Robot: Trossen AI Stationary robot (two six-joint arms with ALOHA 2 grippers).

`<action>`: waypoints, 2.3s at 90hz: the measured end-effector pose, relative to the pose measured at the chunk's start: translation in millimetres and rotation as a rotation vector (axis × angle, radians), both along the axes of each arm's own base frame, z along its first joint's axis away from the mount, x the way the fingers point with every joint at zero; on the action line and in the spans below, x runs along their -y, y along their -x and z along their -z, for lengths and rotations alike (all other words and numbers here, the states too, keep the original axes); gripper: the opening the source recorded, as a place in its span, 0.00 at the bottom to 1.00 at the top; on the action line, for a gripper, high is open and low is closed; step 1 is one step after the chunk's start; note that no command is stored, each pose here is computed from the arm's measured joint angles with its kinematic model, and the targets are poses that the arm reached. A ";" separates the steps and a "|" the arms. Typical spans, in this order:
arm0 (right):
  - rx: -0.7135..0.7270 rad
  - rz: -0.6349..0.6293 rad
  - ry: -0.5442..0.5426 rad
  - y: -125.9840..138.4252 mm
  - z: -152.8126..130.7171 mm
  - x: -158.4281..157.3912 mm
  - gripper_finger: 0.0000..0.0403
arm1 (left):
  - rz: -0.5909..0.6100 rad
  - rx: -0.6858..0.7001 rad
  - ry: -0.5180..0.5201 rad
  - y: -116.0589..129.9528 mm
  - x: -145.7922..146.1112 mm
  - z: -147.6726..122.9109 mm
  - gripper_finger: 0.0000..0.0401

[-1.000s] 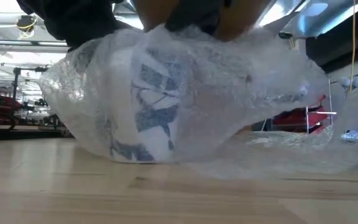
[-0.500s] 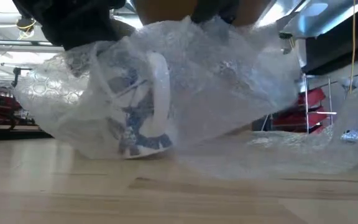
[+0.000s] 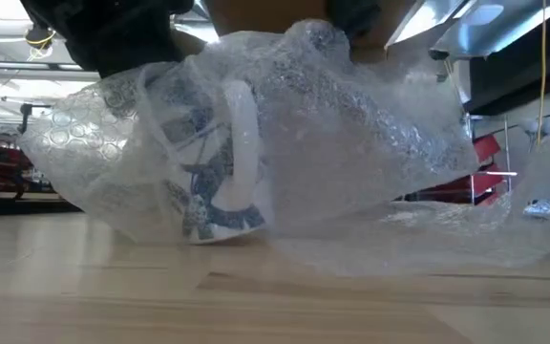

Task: Wrap mug
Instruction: Wrap the white mug with bubble wrap

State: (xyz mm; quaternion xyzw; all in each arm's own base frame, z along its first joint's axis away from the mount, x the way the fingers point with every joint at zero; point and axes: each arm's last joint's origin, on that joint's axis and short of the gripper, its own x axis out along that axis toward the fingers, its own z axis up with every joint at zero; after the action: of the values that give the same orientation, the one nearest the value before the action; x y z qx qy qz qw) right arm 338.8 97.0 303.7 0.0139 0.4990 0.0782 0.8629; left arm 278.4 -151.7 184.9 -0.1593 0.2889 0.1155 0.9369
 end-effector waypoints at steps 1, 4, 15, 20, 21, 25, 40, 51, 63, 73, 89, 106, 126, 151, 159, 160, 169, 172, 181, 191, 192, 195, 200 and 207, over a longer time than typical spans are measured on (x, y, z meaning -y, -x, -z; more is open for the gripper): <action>-0.009 0.001 0.002 1.7 -1.3 0.5 0.43 | 0.000 0.000 0.000 0.0 0.0 0.0 0.00; -0.032 0.014 0.000 6.8 -5.7 1.3 0.44 | 0.000 0.001 0.000 -0.1 0.0 -0.1 0.00; -0.146 0.096 -0.031 28.7 -15.3 2.3 0.44 | -0.004 0.002 0.006 -0.1 0.0 -0.1 0.00; -0.218 0.137 -0.006 38.3 -13.6 -1.0 0.44 | -0.004 0.002 0.006 -0.1 0.0 -0.1 0.00; -0.232 0.145 0.003 40.1 -12.8 -2.1 0.44 | -0.004 0.002 0.006 -0.1 0.0 -0.1 0.00; -0.269 0.170 0.039 45.6 -6.8 -7.6 0.44 | -0.004 0.003 0.007 -0.1 0.1 -0.1 0.00; -0.262 0.195 0.030 51.0 36.7 -31.1 0.42 | -0.004 0.003 0.007 -0.1 0.1 -0.2 0.00; -0.107 0.171 -0.059 36.2 70.8 -44.4 0.32 | -0.005 0.003 0.007 -0.1 0.0 -0.2 0.00; 0.162 0.156 -0.067 9.1 77.2 -44.8 0.14 | -0.011 0.006 0.009 -1.3 -1.6 -0.5 0.00; 0.310 0.155 0.000 -11.2 78.6 -34.4 0.02 | -0.009 0.003 0.018 -2.6 -3.4 -0.7 0.00; 0.435 0.131 -0.045 -38.1 85.7 -17.5 0.03 | 0.000 -0.009 0.044 -5.8 -8.6 -0.8 0.00; 0.464 0.024 0.026 -62.3 80.7 -23.3 0.01 | 0.004 -0.017 0.065 -9.7 -15.1 -1.0 0.00; 0.204 -0.029 0.114 -78.2 91.3 -25.2 0.00 | 0.025 -0.024 0.073 -12.6 -19.7 -1.1 0.00; 0.127 -0.040 0.129 -78.1 101.9 -25.8 0.00 | 0.090 0.041 0.114 0.5 -12.3 -26.8 0.00; 0.128 -0.040 0.129 -78.0 101.6 -25.8 0.00 | 0.110 0.080 0.113 7.8 -10.6 -40.0 0.00; 0.129 -0.041 0.129 -78.0 101.6 -25.8 0.00 | 0.110 0.088 0.110 8.6 -10.7 -42.0 0.00; 0.134 -0.041 0.128 -78.4 101.3 -25.9 0.00 | 0.084 0.132 0.060 14.4 -13.7 -53.5 0.00; 0.135 -0.041 0.129 -78.5 101.2 -25.9 0.00 | 0.063 0.139 0.036 14.6 -15.3 -54.2 0.00; 0.140 -0.039 0.132 -78.8 101.0 -25.8 0.00 | 0.033 0.130 -0.034 11.4 -19.4 -50.2 0.00; 0.143 -0.037 0.134 -79.0 100.8 -25.8 0.00 | 0.057 0.053 0.001 0.3 -20.8 -29.9 0.00; 0.144 -0.037 0.134 -79.0 100.8 -25.8 0.00 | 0.063 0.042 0.007 -0.7 -20.5 -27.1 0.00; 0.144 -0.037 0.134 -79.0 100.7 -25.8 0.00 | 0.076 0.008 0.018 -3.3 -19.7 -18.6 0.00; 0.148 -0.035 0.133 -79.4 100.5 -25.9 0.00 | 0.072 -0.025 0.011 -6.6 -18.4 -7.8 0.00; 0.147 -0.041 0.120 -79.1 99.8 -26.0 0.00 | 0.038 -0.041 0.013 -9.8 -17.1 -0.4 0.00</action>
State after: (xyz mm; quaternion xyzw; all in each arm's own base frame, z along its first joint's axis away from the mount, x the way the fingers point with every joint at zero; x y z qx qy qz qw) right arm 417.8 123.1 203.9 -0.0539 0.4384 0.0663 0.8947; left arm 288.2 -134.6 185.3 -0.1575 0.3117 0.0987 0.9318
